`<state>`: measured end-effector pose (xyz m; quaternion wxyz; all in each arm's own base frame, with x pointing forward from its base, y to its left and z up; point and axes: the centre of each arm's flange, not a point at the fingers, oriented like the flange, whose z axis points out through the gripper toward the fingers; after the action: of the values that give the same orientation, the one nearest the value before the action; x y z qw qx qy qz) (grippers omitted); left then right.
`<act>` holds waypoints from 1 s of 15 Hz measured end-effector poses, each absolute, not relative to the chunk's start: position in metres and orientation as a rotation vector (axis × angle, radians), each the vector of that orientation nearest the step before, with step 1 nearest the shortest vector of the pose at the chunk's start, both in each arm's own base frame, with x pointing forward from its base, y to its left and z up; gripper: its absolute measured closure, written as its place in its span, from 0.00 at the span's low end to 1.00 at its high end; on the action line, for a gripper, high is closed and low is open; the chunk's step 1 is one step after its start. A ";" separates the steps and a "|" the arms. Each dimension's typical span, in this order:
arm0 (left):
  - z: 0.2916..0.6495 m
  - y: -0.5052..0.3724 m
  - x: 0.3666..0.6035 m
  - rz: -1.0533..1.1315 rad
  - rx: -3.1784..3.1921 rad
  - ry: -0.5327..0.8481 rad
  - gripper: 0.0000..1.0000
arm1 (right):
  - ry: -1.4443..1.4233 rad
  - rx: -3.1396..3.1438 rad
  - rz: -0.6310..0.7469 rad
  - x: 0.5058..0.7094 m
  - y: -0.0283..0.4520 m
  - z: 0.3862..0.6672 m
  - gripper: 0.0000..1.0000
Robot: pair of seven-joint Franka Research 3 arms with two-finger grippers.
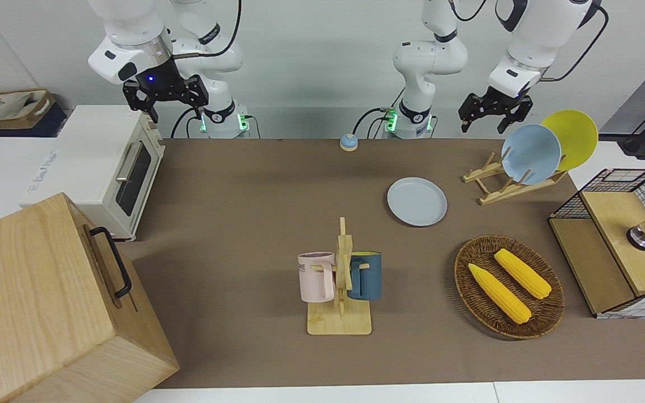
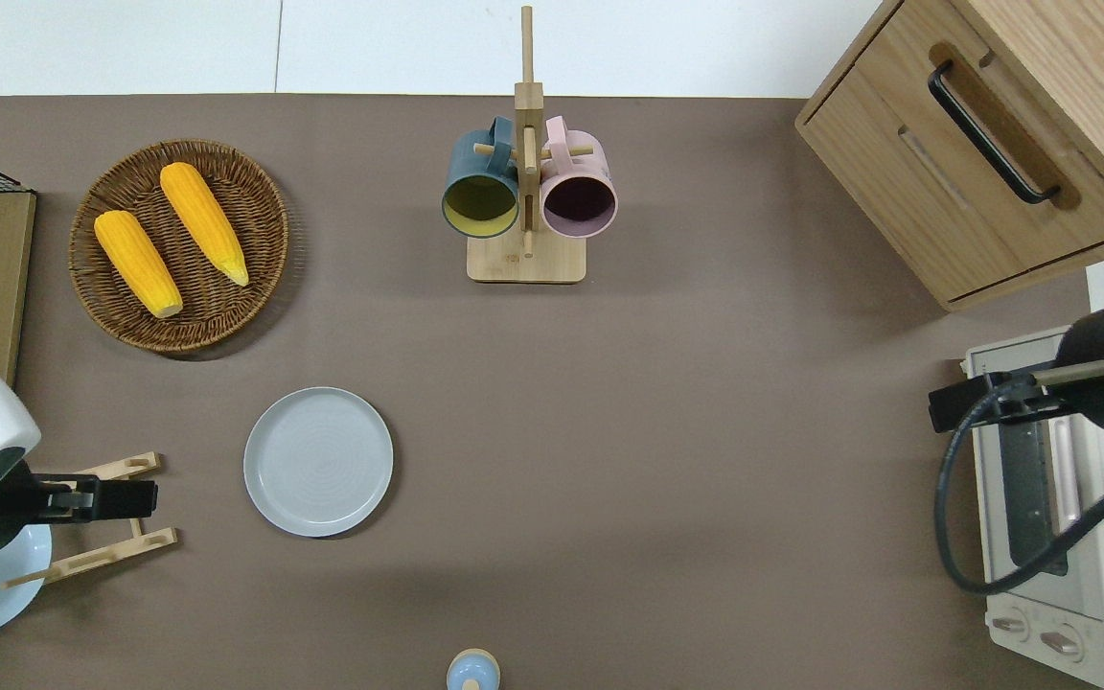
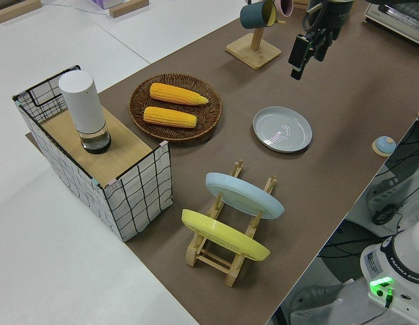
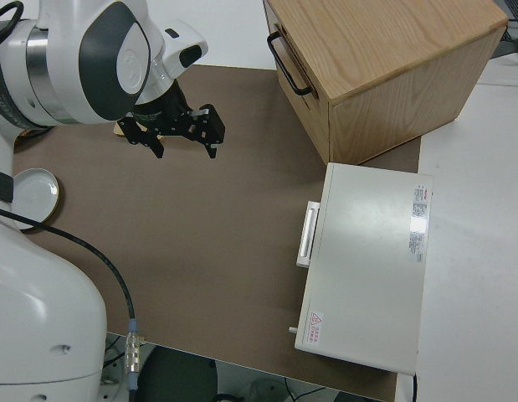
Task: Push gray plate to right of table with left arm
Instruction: 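Move the left gripper forward to the near edge of the gray plate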
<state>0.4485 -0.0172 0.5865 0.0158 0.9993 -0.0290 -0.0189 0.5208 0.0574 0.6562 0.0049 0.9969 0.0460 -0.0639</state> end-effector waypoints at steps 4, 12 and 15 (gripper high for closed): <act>0.580 -0.018 0.446 -0.053 3.108 -0.092 0.00 | 0.144 3.122 -0.200 0.521 0.057 0.656 0.01; 0.549 -0.021 0.451 -0.003 3.111 -0.095 0.00 | 0.144 3.122 -0.200 0.521 0.057 0.656 0.01; 0.535 -0.021 0.451 0.010 3.111 -0.092 0.00 | 0.144 3.122 -0.200 0.521 0.057 0.656 0.01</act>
<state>0.4515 -0.0215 0.5348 0.0146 0.9995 -0.0296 0.0031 0.5208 0.0574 0.6562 0.0049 0.9969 0.0460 -0.0639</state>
